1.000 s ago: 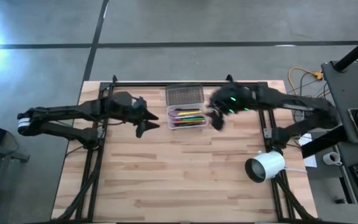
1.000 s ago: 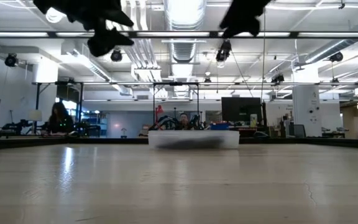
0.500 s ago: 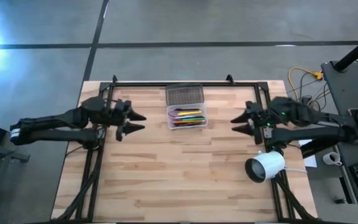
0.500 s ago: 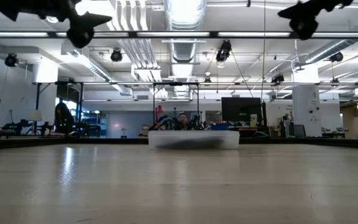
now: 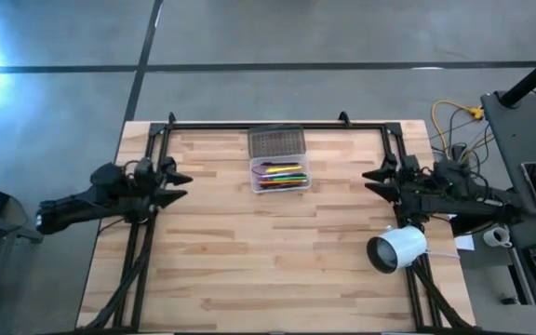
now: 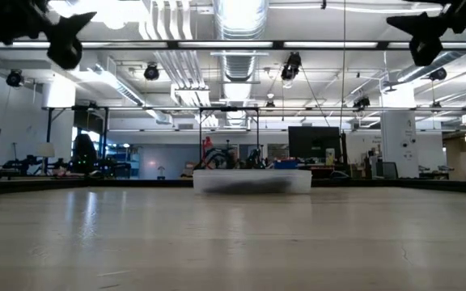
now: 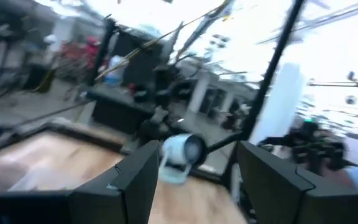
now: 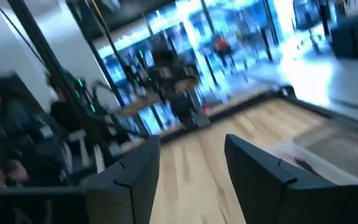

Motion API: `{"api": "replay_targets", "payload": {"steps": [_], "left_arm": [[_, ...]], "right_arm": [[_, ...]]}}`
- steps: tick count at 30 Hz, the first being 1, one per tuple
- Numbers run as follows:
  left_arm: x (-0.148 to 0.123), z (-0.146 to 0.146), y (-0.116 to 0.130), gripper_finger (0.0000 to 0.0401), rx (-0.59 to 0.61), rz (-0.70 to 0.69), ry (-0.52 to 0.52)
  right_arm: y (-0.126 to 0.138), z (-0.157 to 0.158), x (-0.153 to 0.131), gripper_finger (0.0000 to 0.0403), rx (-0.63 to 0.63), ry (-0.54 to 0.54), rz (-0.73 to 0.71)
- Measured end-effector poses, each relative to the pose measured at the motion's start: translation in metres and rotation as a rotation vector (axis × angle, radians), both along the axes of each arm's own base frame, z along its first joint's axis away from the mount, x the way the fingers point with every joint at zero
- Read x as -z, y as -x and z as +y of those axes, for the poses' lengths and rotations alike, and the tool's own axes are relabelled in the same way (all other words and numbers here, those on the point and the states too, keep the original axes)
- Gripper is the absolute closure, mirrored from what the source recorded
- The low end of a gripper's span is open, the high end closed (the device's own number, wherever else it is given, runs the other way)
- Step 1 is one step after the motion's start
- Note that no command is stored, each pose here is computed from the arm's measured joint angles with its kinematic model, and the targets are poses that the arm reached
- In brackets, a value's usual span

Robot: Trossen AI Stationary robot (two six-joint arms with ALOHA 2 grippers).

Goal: Pick & place school supplies into a supply box
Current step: Close the black supply box

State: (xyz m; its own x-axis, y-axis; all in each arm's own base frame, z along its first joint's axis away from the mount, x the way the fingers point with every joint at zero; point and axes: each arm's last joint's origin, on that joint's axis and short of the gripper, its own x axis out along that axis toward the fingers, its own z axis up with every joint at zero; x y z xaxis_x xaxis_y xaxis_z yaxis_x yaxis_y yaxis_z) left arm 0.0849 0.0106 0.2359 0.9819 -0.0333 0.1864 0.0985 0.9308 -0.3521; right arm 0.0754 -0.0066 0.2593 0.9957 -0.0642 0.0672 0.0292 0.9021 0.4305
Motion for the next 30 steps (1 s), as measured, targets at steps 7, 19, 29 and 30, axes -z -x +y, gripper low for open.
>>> {"api": "replay_targets", "payload": {"steps": [7,19,29,30], "left_arm": [[0.036,0.003,-0.006,0.0198,-0.055,-0.043,0.060],[0.063,0.006,-0.020,0.0198,-0.067,0.140,0.127],[0.074,0.004,-0.021,0.0198,-0.050,0.259,0.144],[0.074,0.004,-0.020,0.0198,-0.045,0.252,0.142]], "right_arm": [[-0.006,0.001,0.037,0.0229,-0.074,-0.045,-0.079],[-0.021,0.000,0.083,0.0229,-0.065,-0.074,0.070],[-0.021,0.000,0.090,0.0230,-0.064,-0.075,0.075],[-0.020,0.000,0.089,0.0230,-0.066,-0.072,0.059]]}}
